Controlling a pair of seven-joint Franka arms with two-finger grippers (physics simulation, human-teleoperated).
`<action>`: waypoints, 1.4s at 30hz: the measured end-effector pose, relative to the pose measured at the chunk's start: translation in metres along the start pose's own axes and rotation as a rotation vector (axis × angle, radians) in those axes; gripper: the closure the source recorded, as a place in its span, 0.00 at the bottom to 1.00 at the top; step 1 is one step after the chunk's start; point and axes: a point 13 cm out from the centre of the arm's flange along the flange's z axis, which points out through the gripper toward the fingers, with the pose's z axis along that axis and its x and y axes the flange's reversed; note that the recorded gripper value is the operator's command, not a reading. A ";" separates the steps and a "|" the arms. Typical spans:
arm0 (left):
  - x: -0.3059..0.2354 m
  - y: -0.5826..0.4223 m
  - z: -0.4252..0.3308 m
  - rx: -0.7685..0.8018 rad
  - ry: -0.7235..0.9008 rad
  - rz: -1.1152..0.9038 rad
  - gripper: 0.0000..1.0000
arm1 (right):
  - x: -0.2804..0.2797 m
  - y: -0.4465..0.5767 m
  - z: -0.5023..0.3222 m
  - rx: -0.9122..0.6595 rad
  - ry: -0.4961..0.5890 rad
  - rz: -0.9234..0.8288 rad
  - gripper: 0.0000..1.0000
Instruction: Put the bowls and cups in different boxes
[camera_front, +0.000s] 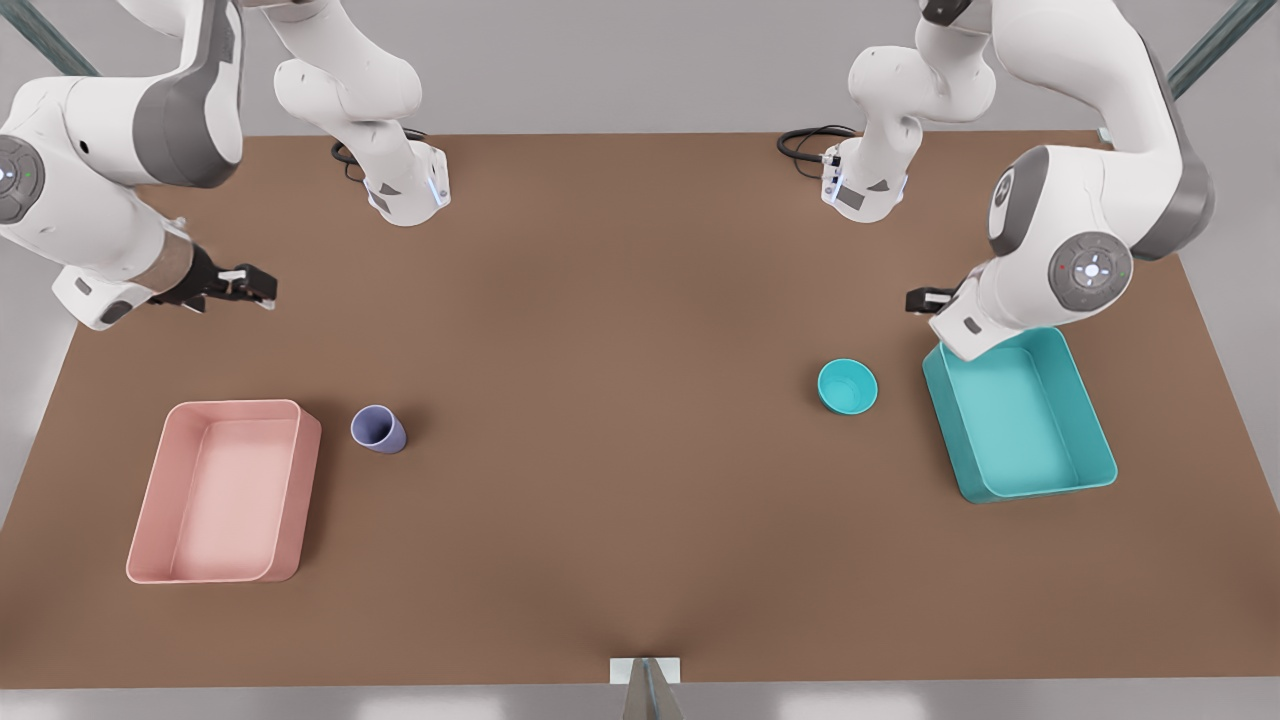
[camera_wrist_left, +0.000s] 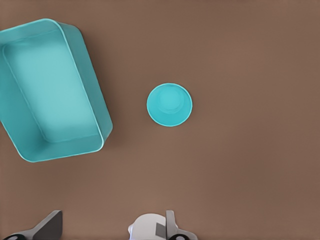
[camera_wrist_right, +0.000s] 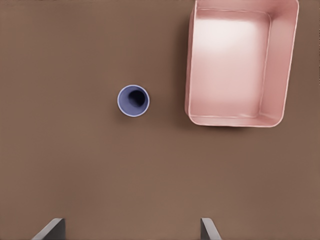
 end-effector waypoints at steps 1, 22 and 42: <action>0.000 0.000 0.000 0.000 0.000 0.000 0.00 | -0.001 -0.002 0.000 0.000 -0.002 0.003 0.00; -0.123 -0.116 0.347 -0.082 -0.009 0.125 0.33 | -0.088 0.024 0.320 -0.044 0.066 -0.035 0.00; -0.135 0.145 0.148 -0.004 -0.148 -0.374 0.79 | -0.107 0.018 0.387 -0.076 0.035 0.006 0.36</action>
